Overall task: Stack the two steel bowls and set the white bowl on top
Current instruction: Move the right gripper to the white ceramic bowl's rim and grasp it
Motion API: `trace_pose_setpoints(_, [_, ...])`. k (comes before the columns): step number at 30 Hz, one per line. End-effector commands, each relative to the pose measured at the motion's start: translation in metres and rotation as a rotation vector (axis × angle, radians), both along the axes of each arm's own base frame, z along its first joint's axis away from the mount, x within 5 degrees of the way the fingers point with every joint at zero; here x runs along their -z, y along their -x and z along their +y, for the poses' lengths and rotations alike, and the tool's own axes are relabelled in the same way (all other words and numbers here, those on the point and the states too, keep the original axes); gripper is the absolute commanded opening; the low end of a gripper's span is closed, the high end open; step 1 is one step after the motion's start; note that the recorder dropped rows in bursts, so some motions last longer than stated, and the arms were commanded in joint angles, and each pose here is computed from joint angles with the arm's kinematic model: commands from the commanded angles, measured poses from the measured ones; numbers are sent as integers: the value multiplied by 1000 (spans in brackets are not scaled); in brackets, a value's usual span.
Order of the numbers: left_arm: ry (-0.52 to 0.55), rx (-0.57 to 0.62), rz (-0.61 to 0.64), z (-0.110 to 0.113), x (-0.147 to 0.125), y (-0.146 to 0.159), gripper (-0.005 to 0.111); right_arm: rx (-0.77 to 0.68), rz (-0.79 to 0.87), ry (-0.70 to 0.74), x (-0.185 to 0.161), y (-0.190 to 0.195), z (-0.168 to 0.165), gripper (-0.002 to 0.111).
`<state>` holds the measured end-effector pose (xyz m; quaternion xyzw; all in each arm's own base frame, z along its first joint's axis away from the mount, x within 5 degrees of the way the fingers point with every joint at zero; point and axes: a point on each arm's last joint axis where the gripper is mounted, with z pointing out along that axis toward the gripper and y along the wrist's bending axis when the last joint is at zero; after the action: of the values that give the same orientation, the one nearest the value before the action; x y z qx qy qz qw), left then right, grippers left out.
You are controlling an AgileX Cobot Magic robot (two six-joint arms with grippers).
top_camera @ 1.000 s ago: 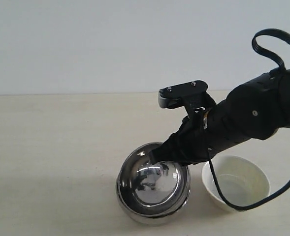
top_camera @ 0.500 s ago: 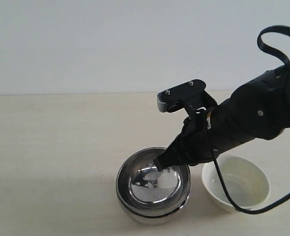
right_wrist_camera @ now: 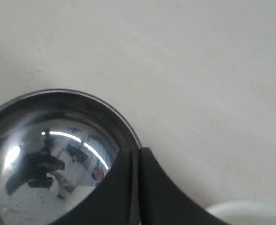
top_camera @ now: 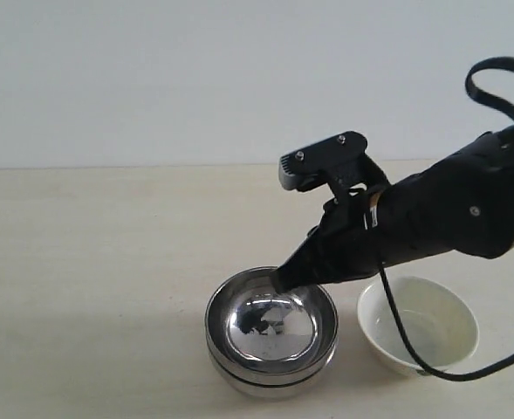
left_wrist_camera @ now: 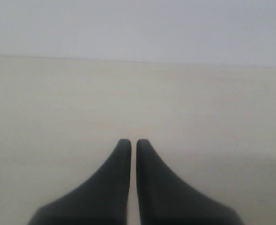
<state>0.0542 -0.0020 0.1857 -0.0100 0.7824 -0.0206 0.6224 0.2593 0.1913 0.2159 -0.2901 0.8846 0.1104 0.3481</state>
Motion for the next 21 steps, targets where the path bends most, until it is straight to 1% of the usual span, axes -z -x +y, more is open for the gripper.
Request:
trace_pose_setpoints(1, [5, 3, -7, 0, 0, 0, 4, 0, -51, -30, -27, 10, -9, 0])
trace_pose_setpoints(4, [5, 3, -7, 0, 0, 0, 4, 5, -28, -3, -38, 20, -17, 0])
trace_pose_setpoints(6, [5, 3, -7, 0, 0, 0, 4, 53, 3, 22, -41, 20, -27, 6])
trace_pose_setpoints(7, [5, 3, -7, 0, 0, 0, 4, 85, 17, 33, -41, 18, -32, 13])
trace_pose_setpoints(9, [5, 3, -7, 0, 0, 0, 4, 163, 44, 63, -39, 13, -47, 29])
trace_pose_setpoints(12, [5, 3, -7, 0, 0, 0, 4, 319, 98, 95, -32, 0, -76, 67])
trace_pose_setpoints(13, [5, 3, -7, 0, 0, 0, 4, 379, 125, 106, -29, -3, -86, 75])
trace_pose_setpoints(14, [5, 3, -7, 0, 0, 0, 4, 430, 153, 121, -25, -6, -95, 79])
trace_pose_setpoints(15, [5, 3, -7, 0, 0, 0, 4, 496, 204, 144, -16, -12, -107, 78])
trace_pose_setpoints(17, [5, 3, -7, 0, 0, 0, 4, 517, 265, 183, 2, -18, -111, 74])
trace_pose_setpoints(21, [5, 3, -7, 0, 0, 0, 4, 513, 355, 244, 34, -26, -108, 74])
